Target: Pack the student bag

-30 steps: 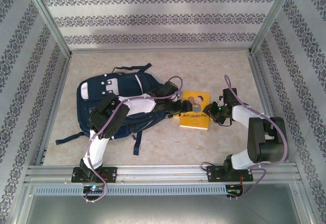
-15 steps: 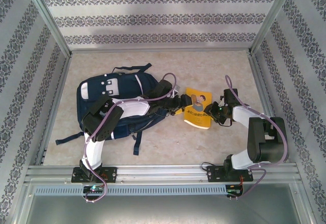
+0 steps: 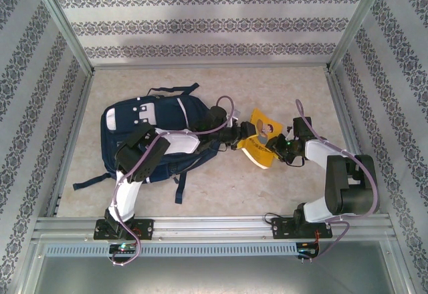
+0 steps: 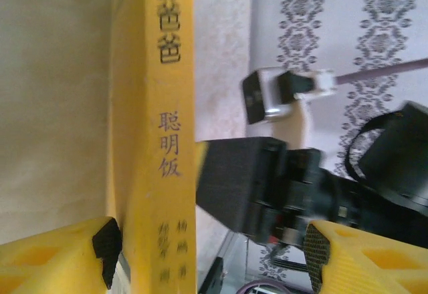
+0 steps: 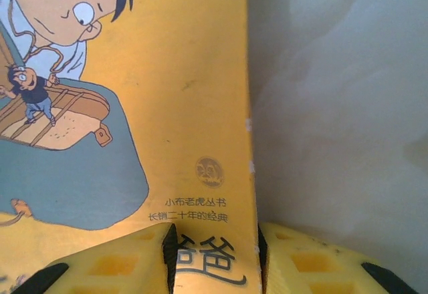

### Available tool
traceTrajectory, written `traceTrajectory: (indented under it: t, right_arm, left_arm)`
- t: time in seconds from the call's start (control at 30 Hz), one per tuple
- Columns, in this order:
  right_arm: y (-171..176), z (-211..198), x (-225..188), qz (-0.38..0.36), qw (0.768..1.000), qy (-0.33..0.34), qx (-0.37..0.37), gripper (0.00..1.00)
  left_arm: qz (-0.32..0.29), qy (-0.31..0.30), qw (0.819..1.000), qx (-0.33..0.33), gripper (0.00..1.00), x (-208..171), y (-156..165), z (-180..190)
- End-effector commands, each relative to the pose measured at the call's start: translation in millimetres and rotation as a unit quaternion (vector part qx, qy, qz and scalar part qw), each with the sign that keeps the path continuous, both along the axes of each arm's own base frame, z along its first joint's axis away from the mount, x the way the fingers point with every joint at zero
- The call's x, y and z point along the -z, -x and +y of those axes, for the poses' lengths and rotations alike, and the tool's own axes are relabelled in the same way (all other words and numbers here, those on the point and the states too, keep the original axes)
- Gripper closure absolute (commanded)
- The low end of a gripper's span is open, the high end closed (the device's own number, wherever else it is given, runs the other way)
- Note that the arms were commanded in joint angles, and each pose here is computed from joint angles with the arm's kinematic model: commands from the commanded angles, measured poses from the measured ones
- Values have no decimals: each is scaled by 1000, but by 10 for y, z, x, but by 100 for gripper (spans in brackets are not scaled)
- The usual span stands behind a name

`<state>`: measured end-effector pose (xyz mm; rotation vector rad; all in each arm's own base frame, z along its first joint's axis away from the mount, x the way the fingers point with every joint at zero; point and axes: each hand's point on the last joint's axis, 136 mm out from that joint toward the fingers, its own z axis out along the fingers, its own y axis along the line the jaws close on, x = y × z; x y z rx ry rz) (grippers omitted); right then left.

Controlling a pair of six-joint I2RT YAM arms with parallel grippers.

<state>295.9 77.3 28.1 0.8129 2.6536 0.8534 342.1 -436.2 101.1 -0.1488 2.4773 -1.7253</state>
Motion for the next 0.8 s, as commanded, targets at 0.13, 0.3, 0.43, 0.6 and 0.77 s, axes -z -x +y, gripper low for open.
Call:
traceTrajectory:
  t: [0.13,0.3,0.43,0.6,0.77]
  right_arm:
    - [23,172,-152,-8,999,-38,-24,63]
    - [20,165,-160,-10,999,-36,-23,63]
    - [21,139,-174,-14,999,-28,-20,63]
    - [17,52,-448,-55,998,1,-10,44]
    - [53,10,-964,-125,992,8,5,31]
  left_arm:
    - [-4,7,999,43,26,-70,153,-154]
    - [-13,-42,998,51,48,48,165,-90]
    - [-15,-51,997,55,79,93,178,-70]
    - [-47,-57,996,53,100,-97,161,21]
    - [-124,-40,990,43,100,-701,126,173]
